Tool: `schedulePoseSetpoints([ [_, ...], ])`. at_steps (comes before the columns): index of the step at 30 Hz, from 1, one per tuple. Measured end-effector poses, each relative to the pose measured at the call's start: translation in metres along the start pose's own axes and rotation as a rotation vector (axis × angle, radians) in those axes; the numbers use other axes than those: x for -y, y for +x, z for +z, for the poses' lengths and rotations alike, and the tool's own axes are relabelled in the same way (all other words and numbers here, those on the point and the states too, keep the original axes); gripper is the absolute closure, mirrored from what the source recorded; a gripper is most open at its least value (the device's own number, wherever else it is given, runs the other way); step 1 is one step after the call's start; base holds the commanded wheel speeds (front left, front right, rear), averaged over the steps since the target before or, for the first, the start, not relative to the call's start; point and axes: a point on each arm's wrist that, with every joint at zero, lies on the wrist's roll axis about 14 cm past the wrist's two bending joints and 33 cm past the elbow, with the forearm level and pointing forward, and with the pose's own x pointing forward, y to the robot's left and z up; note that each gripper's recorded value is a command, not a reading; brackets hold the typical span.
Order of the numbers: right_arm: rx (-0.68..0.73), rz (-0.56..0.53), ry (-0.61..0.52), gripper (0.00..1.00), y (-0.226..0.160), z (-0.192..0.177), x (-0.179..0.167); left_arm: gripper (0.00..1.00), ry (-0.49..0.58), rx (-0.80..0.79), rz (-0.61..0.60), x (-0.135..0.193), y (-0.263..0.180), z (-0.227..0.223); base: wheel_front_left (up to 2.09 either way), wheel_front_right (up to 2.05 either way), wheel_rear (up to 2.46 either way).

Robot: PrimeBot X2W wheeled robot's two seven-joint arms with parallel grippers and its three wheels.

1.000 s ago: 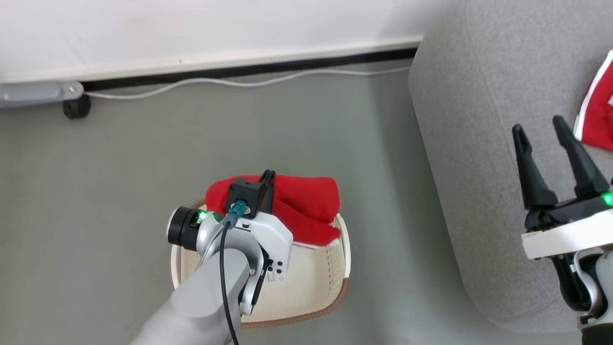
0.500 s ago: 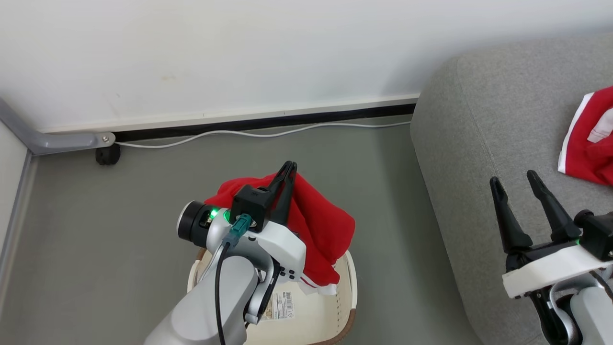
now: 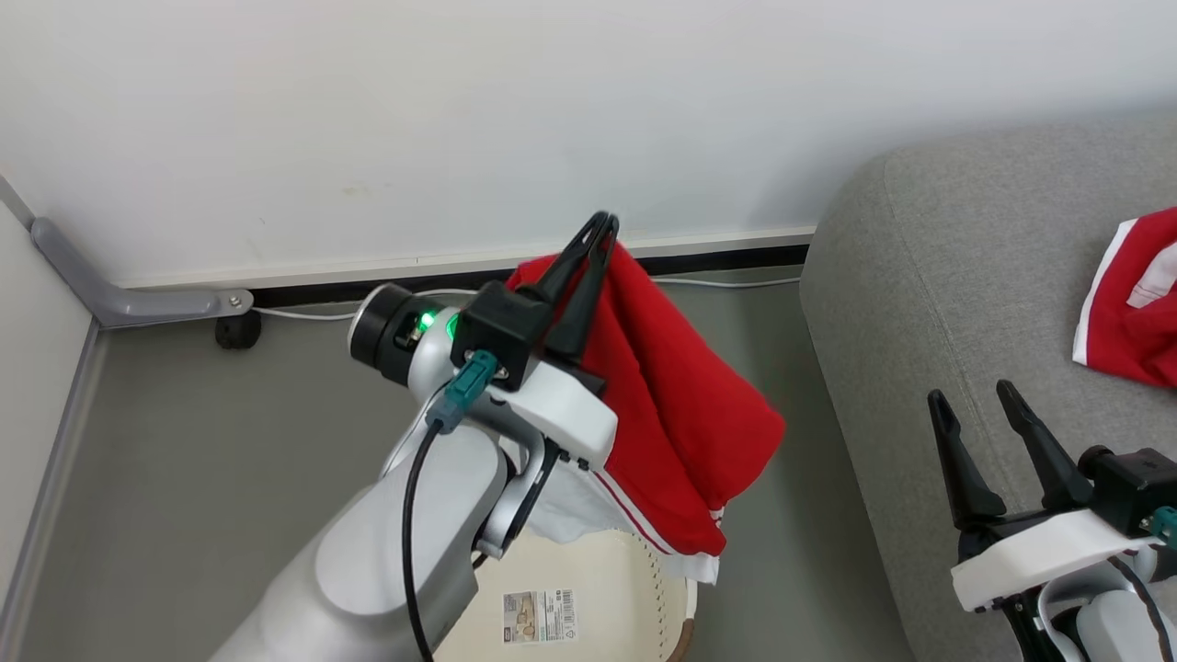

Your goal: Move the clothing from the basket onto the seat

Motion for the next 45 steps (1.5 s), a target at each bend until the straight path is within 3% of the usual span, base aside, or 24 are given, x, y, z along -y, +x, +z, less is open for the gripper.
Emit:
schedulePoseSetpoints([
  [8, -0.007, -0.002, 0.011, 0.00, -0.002, -0.003, -0.003, 1.00, 0.049, 0.116, -0.066, 0.010, 0.021, 0.051, 0.00, 0.00, 0.00],
  [19, -0.002, 0.013, 0.023, 0.00, -0.002, -0.003, -0.010, 1.00, 0.073, 0.136, -0.091, 0.012, 0.029, 0.063, 0.00, 0.00, 0.00],
  [29, 0.174, 0.250, 0.042, 0.00, 0.016, 0.060, -0.075, 1.00, 0.062, 0.111, -0.103, 0.017, 0.031, 0.051, 0.00, 0.00, 0.00],
  [38, 0.161, 0.474, -0.012, 0.00, 0.020, 0.063, -0.131, 1.00, 0.069, 0.105, -0.108, 0.016, 0.033, 0.047, 0.00, 0.00, 0.00],
  [45, 0.123, 0.542, -0.089, 0.00, 0.030, 0.051, -0.149, 1.00, 0.067, 0.105, -0.107, 0.016, 0.030, 0.047, 0.00, 0.00, 0.00],
])
